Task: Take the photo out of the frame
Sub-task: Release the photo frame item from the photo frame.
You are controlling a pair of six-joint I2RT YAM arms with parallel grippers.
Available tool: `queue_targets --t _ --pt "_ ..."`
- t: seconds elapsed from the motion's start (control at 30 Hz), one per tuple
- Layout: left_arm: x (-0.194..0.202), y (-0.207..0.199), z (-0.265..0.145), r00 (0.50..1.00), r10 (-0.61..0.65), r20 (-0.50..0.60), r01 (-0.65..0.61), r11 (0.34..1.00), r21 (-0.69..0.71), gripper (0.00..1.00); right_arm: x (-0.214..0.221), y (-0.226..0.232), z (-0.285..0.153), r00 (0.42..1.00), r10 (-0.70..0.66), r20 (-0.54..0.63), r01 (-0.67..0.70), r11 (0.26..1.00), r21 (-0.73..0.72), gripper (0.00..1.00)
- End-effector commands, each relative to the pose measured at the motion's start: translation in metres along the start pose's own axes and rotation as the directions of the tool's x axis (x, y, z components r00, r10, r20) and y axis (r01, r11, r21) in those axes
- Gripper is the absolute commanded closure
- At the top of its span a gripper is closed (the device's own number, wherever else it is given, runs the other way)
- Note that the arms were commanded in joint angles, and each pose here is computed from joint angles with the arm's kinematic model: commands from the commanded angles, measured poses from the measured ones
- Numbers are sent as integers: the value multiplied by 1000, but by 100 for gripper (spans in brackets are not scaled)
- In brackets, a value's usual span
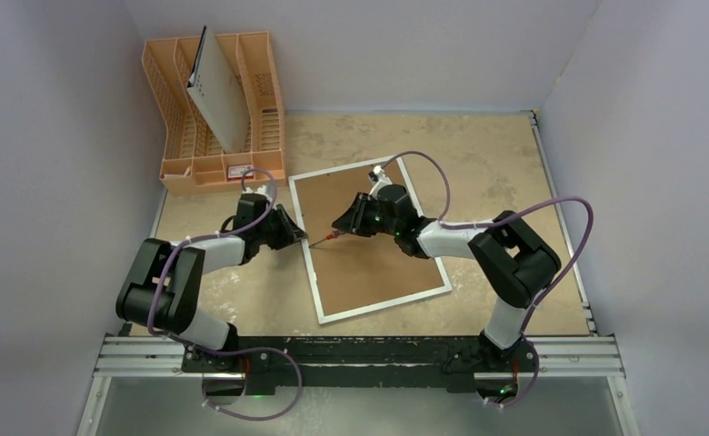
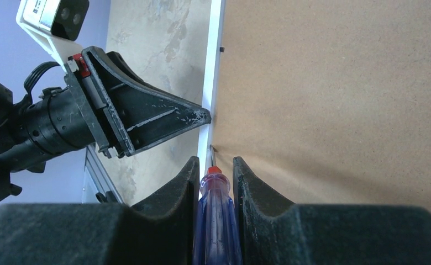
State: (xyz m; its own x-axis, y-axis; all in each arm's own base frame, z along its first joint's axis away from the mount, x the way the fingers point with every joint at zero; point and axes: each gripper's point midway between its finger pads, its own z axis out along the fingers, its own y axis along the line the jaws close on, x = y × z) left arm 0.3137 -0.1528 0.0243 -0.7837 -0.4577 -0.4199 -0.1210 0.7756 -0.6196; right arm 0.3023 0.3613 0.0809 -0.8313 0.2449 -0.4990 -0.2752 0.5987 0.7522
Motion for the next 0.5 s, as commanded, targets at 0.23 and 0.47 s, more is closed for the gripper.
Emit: queue_targets --t 0.23,0.47 --pt "30 16 5 998 -40 -56 39 999 -9 90 45 -20 3 972 128 -196 -103 986 133 100" --pt "37 15 4 996 -62 -62 63 998 7 93 32 -7 2 982 110 -155 -90 987 133 100"
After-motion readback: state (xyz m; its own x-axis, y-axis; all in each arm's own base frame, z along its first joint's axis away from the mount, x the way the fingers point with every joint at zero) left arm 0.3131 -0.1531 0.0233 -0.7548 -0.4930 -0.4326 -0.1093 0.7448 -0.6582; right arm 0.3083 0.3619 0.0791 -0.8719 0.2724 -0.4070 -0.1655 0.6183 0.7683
